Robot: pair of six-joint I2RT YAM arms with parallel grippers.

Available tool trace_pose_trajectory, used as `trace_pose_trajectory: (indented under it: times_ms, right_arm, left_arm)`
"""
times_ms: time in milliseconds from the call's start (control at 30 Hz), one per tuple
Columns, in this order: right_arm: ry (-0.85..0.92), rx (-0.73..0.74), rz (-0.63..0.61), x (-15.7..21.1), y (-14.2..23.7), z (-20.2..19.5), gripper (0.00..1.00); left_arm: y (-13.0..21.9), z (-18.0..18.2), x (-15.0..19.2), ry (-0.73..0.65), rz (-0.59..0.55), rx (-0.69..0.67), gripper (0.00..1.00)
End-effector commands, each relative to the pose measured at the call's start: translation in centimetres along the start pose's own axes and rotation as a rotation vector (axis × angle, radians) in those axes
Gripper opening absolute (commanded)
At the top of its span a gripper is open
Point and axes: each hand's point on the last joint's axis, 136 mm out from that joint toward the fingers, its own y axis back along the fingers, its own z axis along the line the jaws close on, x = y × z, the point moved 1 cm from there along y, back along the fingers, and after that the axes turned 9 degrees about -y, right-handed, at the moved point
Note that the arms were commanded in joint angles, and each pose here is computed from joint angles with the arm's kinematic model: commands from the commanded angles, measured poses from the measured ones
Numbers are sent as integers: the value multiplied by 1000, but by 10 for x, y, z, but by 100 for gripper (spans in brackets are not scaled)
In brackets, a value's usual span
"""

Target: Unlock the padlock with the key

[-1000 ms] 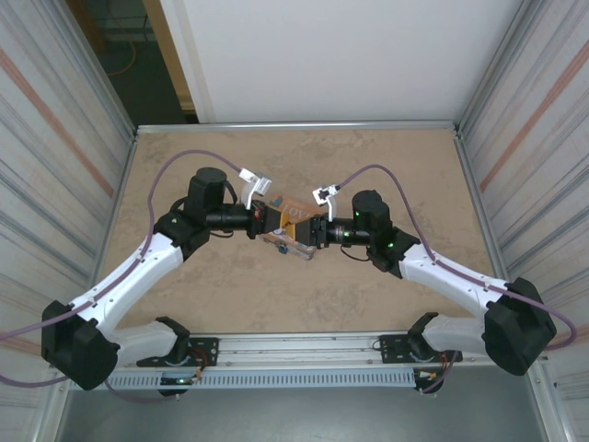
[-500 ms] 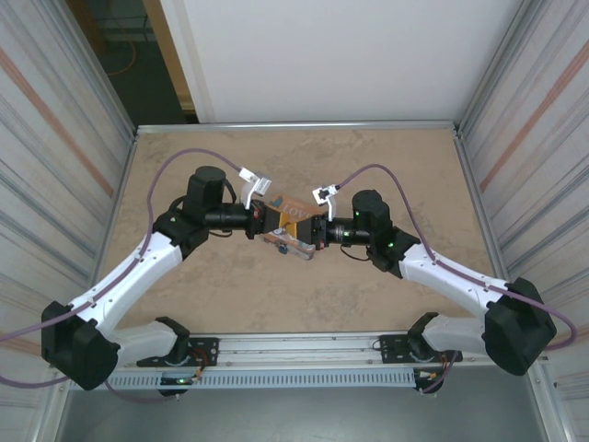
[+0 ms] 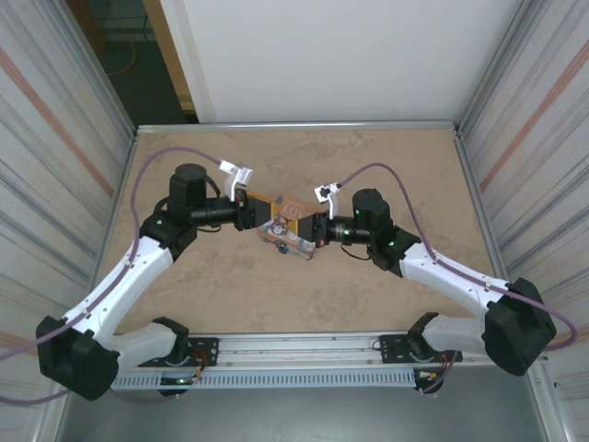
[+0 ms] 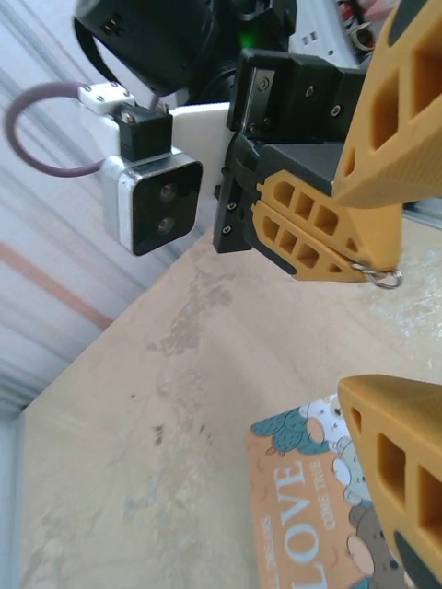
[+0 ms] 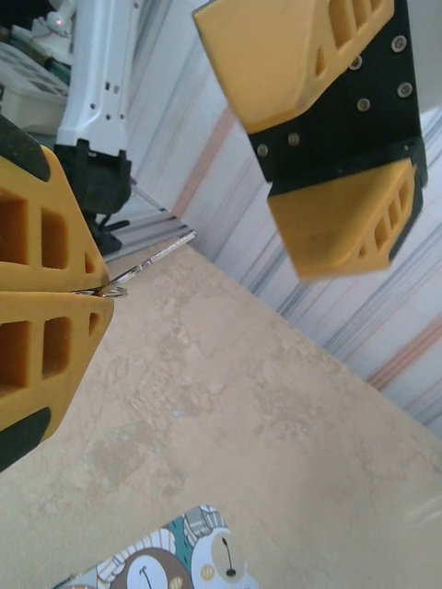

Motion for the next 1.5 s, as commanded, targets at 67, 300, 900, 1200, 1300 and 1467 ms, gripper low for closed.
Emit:
trace_pose_trajectory:
  times_ms: [67,300,900,1200,1300,1467]
  right_arm:
    - [-77,63,-79,-7,5,-23,0]
    - [-220,134,-168,-5,6,-69,0]
    - [-353,203,-169,-9,-13,-145,0]
    - [-386,247,-113,4,-22,-171,0]
    - [-396,260,-102,10,-24,-177,0]
    - [-399,269,-91,17,-28,-179,0]
  left_arm:
    - [19,15,9,30,-61,-110,58]
    - [25,41,67,83,-62,-232,67]
    - [-18,76,148,17,48,-239,71]
    - [-55,89,160,-11,111,-230,71]
    - [-63,97,165,-7,126,-243,70]
    - [-72,109,173,8,155,-260,68]
